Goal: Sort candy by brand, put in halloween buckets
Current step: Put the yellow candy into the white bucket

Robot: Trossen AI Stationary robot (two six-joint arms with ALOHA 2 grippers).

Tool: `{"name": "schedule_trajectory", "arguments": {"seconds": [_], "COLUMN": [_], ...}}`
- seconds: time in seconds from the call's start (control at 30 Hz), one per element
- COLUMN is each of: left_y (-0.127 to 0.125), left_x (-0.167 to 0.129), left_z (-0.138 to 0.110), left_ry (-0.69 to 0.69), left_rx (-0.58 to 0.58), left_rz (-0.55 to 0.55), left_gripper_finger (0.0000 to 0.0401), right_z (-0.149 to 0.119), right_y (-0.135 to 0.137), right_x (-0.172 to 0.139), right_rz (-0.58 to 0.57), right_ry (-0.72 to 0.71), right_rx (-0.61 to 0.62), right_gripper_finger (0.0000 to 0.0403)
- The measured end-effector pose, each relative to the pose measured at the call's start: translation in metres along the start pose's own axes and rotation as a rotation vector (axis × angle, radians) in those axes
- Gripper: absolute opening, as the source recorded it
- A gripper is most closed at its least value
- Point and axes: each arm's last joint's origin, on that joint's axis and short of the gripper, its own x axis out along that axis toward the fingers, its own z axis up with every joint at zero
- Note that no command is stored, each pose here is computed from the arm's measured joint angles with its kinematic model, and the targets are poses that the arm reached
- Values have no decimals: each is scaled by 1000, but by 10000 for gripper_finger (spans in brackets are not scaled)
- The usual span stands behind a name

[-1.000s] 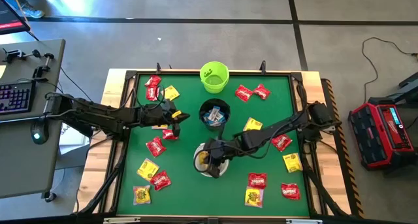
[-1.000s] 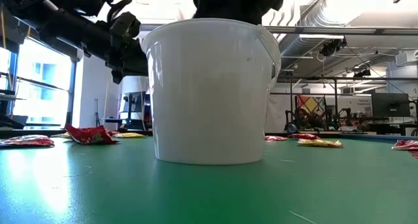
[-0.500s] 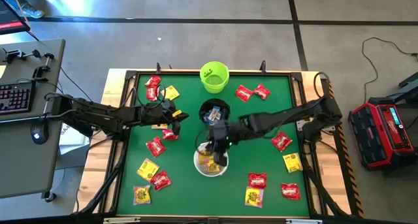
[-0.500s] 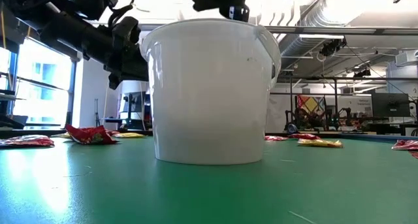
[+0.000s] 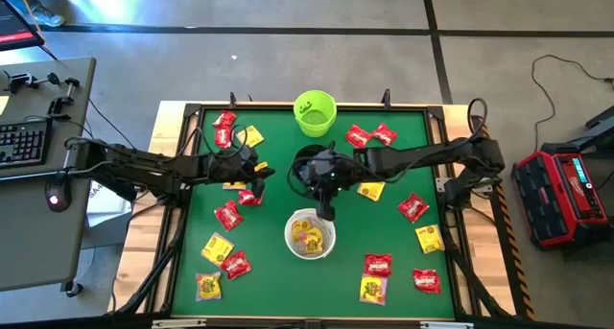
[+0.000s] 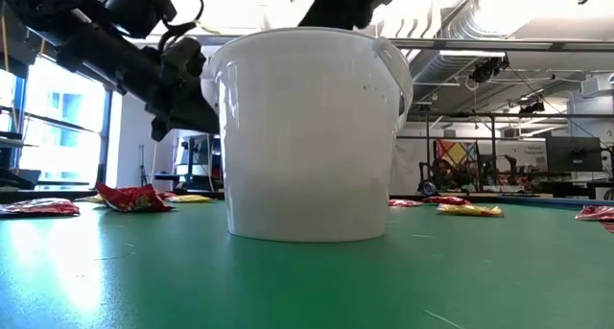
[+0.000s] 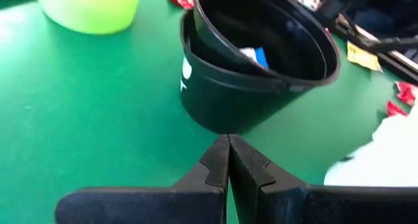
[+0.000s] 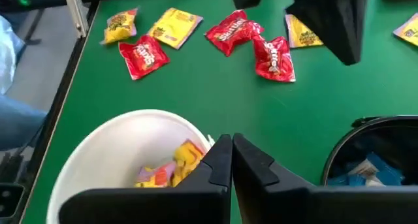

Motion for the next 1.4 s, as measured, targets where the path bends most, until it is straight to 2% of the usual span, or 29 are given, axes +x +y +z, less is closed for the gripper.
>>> {"name": "schedule_trajectory", "arguments": {"seconds": [0.17, 0.37, 0.7, 0.9, 1.07, 1.23, 1.4], "left_y": [0, -2, -1, -6, -4, 3, 8], "left_x": [-1, -4, -10, -19, -29, -40, -42], "left_z": [-1, 1, 2, 7, 7, 1, -3], "left_ry": [24, 41, 241, 443, 580, 704, 743], "left_rx": [12, 5, 49, 67, 80, 89, 92], "left_rz": [-23, -53, 37, -16, 81, 191, 279], "left_gripper_finger": [0, 0, 0, 1, 14, 44, 87], "right_z": [-14, -25, -65, -94, -112, -119, -119], "right_y": [-6, 1, -2, -6, -8, -10, -10], "right_x": [2, -31, -88, -107, -114, -113, -113], "right_rz": [21, -49, -201, -294, -330, -347, -349], "right_ry": [-59, -137, -254, -301, -325, -307, -304], "right_rx": [50, 66, 173, 240, 281, 288, 276], "right_gripper_finger": [0, 0, 0, 0, 0, 0, 0]}}
